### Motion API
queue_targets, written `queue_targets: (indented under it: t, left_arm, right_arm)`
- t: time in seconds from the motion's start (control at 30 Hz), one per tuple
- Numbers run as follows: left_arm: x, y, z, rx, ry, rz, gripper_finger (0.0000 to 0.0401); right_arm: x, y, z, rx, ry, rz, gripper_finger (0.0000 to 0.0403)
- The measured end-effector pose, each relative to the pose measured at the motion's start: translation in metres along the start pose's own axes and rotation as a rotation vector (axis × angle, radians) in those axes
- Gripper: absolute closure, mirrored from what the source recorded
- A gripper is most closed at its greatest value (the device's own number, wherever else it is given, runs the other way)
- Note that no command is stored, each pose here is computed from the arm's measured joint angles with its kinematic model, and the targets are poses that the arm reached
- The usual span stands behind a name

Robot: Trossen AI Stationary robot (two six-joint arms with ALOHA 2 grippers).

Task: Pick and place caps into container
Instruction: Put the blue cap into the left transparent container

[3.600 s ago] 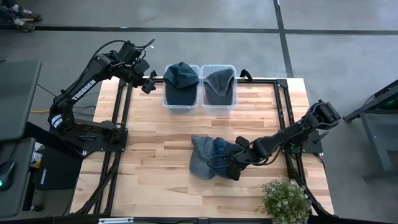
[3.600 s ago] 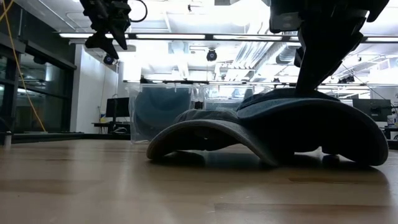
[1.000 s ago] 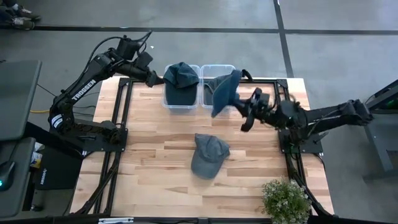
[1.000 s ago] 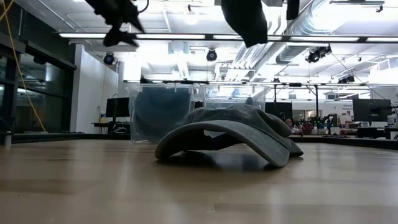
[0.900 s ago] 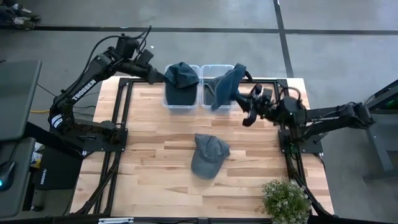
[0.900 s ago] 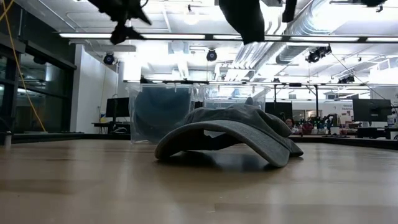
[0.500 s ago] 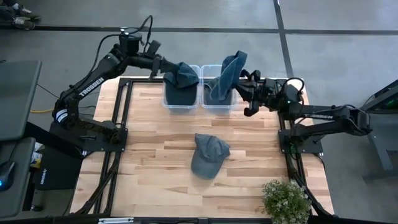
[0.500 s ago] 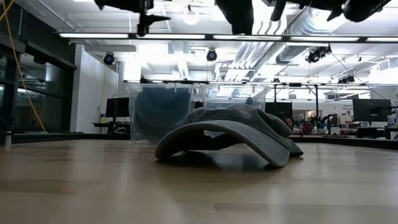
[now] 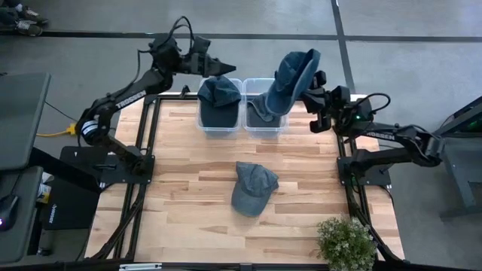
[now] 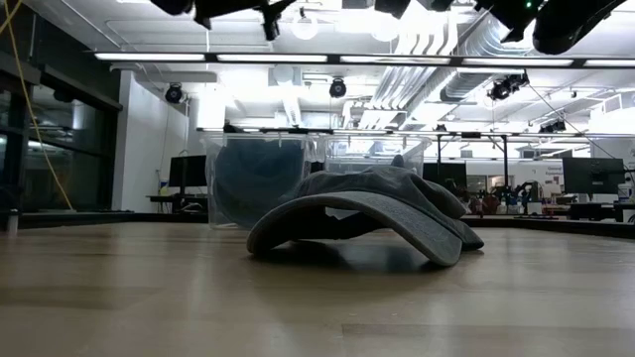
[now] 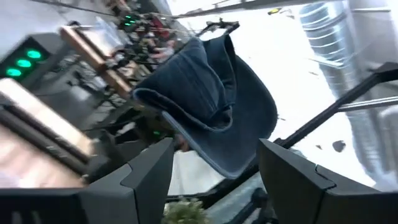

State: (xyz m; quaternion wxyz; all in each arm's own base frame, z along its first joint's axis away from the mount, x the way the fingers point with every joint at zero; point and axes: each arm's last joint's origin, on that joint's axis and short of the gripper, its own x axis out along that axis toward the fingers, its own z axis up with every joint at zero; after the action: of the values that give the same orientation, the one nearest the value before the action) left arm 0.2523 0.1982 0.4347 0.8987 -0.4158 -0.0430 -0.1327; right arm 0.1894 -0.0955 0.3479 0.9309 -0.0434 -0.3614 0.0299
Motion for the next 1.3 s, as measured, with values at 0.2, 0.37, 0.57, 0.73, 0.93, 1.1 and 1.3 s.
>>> queue_targets:
  t: [0.2,0.37,0.57,0.73,0.93,1.1,1.3]
  left_arm:
    - [0.021,0.008,-0.006,-0.055,-0.022,-0.066,0.0172]
    - [0.034,0.008,-0.01,-0.072,-0.025,-0.13,0.0172]
    - [0.046,0.003,-0.015,-0.095,-0.045,-0.223,0.0172]
    - [0.048,0.0,-0.016,-0.117,-0.059,-0.246,0.0172]
    - [0.051,-0.001,-0.019,-0.127,-0.063,-0.25,0.0172]
    - [0.051,-0.001,-0.019,-0.131,-0.063,-0.25,0.0172]
    - [0.051,-0.001,-0.018,-0.145,-0.076,-0.248,0.0172]
  right_arm:
    - [0.017,-0.006,0.017,-0.009,-0.045,0.148,0.0403]
    - [0.043,-0.013,0.03,-0.021,-0.009,0.256,0.0403]
    - [0.068,-0.022,0.038,-0.038,0.059,0.299,0.0403]
    - [0.083,-0.029,0.041,-0.049,0.08,0.333,0.0403]
    - [0.096,-0.037,0.036,-0.054,0.086,0.354,0.0403]
    - [0.104,-0.044,0.028,-0.048,0.097,0.363,0.0403]
    - [0.11,-0.051,0.018,-0.036,0.109,0.36,0.0403]
